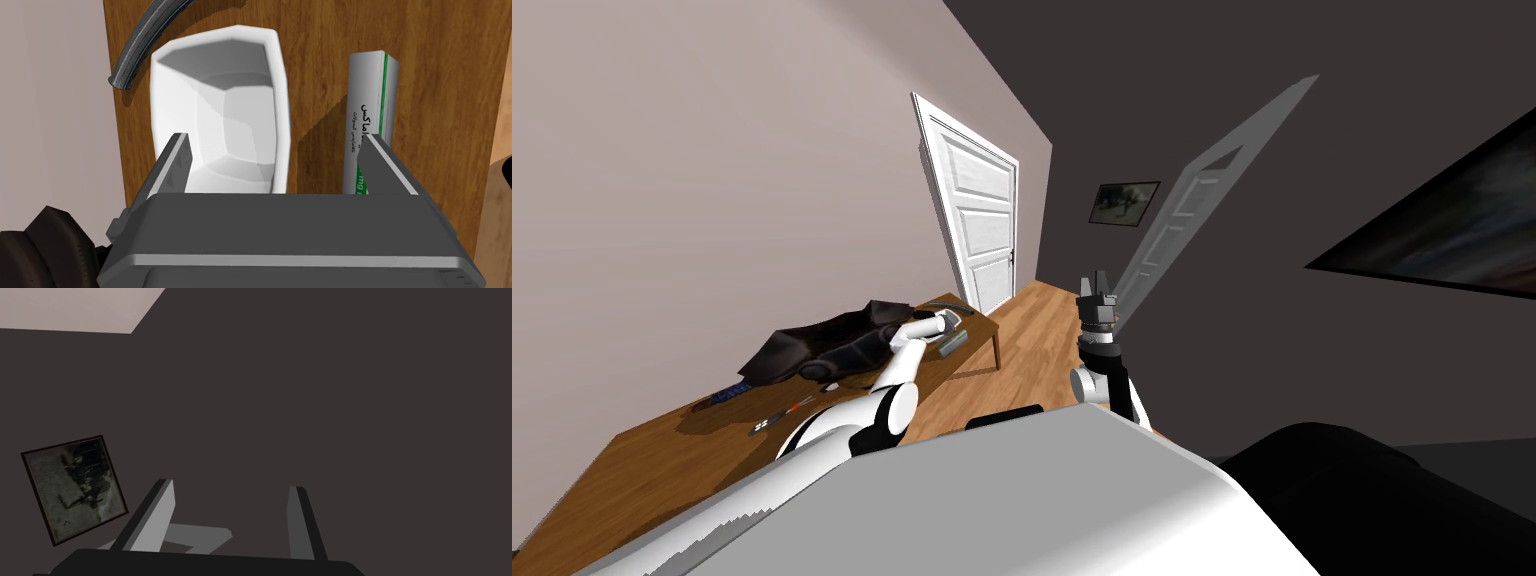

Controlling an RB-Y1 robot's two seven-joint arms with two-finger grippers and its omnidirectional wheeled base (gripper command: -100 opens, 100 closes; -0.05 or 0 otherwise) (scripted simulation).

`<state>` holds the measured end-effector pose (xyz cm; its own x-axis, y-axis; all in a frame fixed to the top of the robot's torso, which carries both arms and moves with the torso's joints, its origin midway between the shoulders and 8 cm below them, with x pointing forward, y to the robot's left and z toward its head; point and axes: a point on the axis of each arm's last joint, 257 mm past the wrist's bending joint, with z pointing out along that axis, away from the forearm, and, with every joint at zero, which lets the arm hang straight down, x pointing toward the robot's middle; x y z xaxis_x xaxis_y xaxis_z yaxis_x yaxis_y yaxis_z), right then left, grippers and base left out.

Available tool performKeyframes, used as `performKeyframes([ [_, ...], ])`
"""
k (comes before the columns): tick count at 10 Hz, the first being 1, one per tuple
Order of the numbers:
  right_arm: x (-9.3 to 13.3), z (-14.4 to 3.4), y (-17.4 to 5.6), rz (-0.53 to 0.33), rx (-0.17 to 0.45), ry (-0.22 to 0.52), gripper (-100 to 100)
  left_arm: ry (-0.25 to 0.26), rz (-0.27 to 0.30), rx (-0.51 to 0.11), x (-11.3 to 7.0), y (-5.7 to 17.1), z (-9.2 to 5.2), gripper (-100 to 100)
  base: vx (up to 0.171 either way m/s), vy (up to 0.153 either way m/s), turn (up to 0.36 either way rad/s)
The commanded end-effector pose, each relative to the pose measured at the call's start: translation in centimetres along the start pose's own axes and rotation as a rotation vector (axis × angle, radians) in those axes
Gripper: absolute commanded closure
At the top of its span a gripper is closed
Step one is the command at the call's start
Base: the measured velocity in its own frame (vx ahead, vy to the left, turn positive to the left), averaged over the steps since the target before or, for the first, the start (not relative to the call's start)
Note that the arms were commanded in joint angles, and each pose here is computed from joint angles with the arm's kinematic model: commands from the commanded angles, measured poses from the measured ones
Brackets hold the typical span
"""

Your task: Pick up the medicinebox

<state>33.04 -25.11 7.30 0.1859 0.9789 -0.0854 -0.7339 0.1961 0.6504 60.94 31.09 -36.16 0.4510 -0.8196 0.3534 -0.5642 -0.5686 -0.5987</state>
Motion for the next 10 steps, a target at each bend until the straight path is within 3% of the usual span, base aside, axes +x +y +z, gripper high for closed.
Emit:
performKeyframes([
  [1, 0.0, 0.0, 0.0, 0.0, 0.0, 0.0, 0, -0.018, -0.016, -0.049, -0.4, 1.7, 0.5, -100, 0.017, 0.014, 0.005],
  [3, 0.0, 0.0, 0.0, 0.0, 0.0, 0.0, 0, -0.028, -0.043, -0.092, 0.1, 2.5, 0.6, -100, 0.014, 0.01, 0.006],
  [5, 0.0, 0.0, 0.0, 0.0, 0.0, 0.0, 0, -0.061, -0.068, -0.18, -0.5, 5.6, 1.1, -100, 0.029, 0.025, 0.007],
  [6, 0.0, 0.0, 0.0, 0.0, 0.0, 0.0, 0, -0.061, -0.068, -0.181, -0.5, 5.7, 1.1, -100, 0.03, 0.029, 0.001],
  [10, 0.0, 0.0, 0.0, 0.0, 0.0, 0.0, 0, -0.117, -0.126, -0.343, -0.2, 10.4, 0.7, -100, 0.036, 0.032, 0.01],
])
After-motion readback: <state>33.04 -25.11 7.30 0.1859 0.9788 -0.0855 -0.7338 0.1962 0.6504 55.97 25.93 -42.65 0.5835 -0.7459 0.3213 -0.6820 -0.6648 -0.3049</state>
